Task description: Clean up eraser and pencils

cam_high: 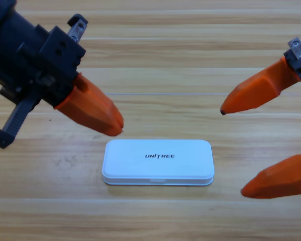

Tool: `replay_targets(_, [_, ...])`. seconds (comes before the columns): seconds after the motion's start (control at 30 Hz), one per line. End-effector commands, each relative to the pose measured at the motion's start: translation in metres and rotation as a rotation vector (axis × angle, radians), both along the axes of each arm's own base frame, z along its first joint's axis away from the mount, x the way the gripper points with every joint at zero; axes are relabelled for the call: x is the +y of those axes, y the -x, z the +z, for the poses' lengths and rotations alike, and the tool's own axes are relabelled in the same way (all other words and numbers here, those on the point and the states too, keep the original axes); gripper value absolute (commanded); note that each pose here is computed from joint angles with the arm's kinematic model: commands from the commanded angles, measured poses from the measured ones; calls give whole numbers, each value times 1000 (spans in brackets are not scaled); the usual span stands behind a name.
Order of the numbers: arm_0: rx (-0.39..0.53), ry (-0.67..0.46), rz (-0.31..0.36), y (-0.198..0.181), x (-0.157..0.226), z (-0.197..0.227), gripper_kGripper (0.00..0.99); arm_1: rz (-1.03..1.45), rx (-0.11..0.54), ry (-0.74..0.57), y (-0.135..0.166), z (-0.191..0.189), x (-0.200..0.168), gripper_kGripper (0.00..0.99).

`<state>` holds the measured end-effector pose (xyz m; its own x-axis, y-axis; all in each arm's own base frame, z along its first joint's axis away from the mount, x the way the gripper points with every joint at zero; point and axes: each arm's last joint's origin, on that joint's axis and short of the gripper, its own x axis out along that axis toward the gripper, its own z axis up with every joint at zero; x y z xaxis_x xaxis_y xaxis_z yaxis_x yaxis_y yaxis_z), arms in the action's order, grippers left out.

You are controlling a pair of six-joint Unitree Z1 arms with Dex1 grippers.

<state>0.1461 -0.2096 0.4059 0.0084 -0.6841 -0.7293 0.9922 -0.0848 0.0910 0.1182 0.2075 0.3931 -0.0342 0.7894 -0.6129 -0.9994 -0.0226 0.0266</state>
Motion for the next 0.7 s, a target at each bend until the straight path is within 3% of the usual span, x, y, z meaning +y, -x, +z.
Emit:
replay_targets(0.03, [63,-60,-7,2,-7,-18,856,0,42,45,-4,-17,8,988])
replay_targets(0.07, [73,-61,5,2,-6,-18,977,0,42,45,-4,-17,8,988])
replay_targets(0.1, [91,-64,26,2,-6,-18,990,0,43,46,-4,-18,8,988])
replay_targets(0.17, [117,-64,56,3,-5,-18,990,0,43,46,-4,-18,9,988])
replay_targets(0.53, [110,-43,60,7,0,-15,990,0,46,51,-5,-19,10,988])
replay_targets(0.7, [-3,-45,182,2,4,-10,990,-1,47,51,-5,-19,10,988])
